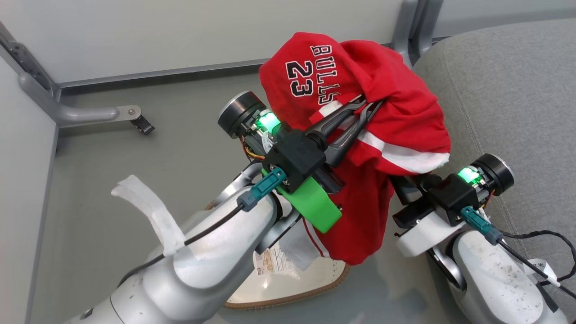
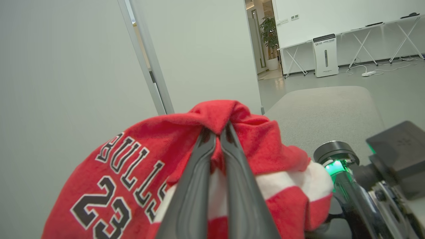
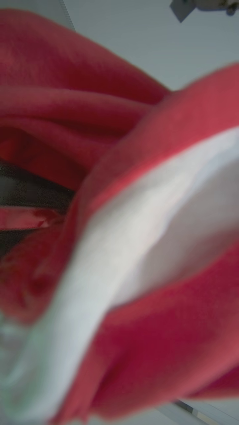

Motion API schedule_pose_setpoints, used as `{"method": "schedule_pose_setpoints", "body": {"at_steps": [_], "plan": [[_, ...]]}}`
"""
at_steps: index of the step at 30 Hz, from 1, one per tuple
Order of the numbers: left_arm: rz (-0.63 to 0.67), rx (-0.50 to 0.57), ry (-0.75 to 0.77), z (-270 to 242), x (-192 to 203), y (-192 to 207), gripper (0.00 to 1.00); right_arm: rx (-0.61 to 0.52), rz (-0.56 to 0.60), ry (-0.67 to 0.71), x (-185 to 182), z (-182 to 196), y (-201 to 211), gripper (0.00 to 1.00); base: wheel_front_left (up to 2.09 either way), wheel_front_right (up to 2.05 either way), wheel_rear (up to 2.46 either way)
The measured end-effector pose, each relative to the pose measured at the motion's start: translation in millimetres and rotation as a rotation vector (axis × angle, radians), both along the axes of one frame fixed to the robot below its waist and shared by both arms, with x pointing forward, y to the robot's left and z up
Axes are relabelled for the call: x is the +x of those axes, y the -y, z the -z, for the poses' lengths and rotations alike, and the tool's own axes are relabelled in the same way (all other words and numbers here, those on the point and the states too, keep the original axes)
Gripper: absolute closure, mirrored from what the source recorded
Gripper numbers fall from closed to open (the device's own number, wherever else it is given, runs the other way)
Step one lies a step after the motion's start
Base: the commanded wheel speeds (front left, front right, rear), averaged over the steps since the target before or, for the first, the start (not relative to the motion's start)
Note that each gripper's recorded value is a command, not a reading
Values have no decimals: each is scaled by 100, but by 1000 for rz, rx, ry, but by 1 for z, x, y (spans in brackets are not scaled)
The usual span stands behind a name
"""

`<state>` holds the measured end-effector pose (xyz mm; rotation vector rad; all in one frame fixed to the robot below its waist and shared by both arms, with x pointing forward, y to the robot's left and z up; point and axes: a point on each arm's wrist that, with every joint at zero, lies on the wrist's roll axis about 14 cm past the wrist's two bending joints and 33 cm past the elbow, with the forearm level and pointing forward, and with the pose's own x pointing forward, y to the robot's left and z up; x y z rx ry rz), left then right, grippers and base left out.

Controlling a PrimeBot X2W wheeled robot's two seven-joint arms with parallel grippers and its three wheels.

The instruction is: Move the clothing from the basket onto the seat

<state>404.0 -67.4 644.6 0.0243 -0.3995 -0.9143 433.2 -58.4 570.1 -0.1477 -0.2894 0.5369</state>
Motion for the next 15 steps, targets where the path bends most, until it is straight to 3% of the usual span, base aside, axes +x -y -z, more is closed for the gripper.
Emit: {"method": "schedule_pose_setpoints", "body": {"at_steps": [4,5,7,15], "plan": [[-9,-4,-6,1,2,-1,97,10,-1,-1,0,-1,0,100,0,0,0],[-11,-6,-4,1,2,-1,58,11,-1,-1,0,-1,0,100,0,0,0],[-13,-7,-3,1,3,-1,0,14,-2,-1,0,-1,0,100,0,0,0],[-24,-3,4,3,6,-2,0,22,-5,-5,0,-1,-1,100,0,0,0]]}}
